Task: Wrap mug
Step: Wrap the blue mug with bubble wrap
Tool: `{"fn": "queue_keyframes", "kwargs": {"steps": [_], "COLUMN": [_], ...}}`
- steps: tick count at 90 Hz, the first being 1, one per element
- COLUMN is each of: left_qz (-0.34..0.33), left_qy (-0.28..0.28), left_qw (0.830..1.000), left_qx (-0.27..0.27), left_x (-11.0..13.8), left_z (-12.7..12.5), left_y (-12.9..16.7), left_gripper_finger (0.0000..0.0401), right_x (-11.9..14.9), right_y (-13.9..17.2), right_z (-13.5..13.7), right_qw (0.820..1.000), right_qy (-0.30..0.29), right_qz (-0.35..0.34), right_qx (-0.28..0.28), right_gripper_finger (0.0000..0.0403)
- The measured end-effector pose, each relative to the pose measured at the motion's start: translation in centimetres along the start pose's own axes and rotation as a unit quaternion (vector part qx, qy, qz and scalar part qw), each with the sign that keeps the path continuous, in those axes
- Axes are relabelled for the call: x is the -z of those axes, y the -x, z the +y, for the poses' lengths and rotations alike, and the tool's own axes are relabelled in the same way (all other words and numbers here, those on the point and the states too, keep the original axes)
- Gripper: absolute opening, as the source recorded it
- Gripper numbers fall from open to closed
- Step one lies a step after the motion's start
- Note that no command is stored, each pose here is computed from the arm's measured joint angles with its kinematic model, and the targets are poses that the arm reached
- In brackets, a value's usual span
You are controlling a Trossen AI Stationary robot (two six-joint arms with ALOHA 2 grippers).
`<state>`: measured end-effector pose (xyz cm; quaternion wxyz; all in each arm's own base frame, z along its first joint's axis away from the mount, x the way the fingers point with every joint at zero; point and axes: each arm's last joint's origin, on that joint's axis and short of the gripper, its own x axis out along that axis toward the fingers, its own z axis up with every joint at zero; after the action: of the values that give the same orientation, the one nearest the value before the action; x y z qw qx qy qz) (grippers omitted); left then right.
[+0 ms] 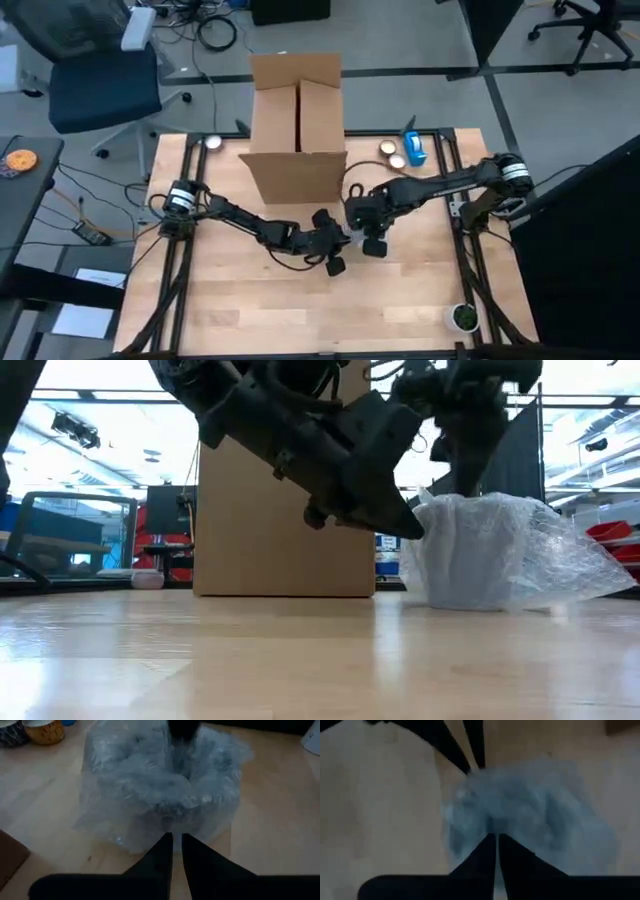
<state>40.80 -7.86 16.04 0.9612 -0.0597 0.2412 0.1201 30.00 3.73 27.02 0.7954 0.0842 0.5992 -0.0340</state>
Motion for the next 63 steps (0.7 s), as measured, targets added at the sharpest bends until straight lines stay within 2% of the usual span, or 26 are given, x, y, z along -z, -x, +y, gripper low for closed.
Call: {"fn": "queue_keyframes", "kwargs": {"steps": [8,15,23,51,63], "left_qz": [0.003,0.001,0.003,0.007,0.015], "left_qy": [-0.001,0.0,-0.001,0.0,-0.004], "left_qw": [1.0,1.0,1.0,1.0,1.0], "left_qx": [-0.001,0.0,-0.001,0.001,0.004], "left_x": [0.1,0.0,0.1,0.2,0.5], "left_z": [0.0,0.0,0.0,-0.2,-0.3], "left_y": [0.0,0.0,0.0,0.1,0.1], "left_gripper_finger": [0.0025,0.0025,0.0025,0.0025,0.0025], "right_x": [0.3,0.2,-0.1,0.4,0.5], "right_y": [1.2,0.9,0.0,-8.3,-9.7], "right_z": [-0.4,-0.7,-0.7,-0.1,0.2], "right_qw": [1.0,0.998,0.997,0.989,0.987], "right_qy": [-0.011,-0.018,-0.019,0.0,0.012], "right_qz": [-0.015,-0.02,-0.016,0.109,0.134], "right_qx": [0.021,0.057,0.069,0.096,0.092], "right_gripper_finger": [0.0,0.0,0.0,0.0,0.0]}}
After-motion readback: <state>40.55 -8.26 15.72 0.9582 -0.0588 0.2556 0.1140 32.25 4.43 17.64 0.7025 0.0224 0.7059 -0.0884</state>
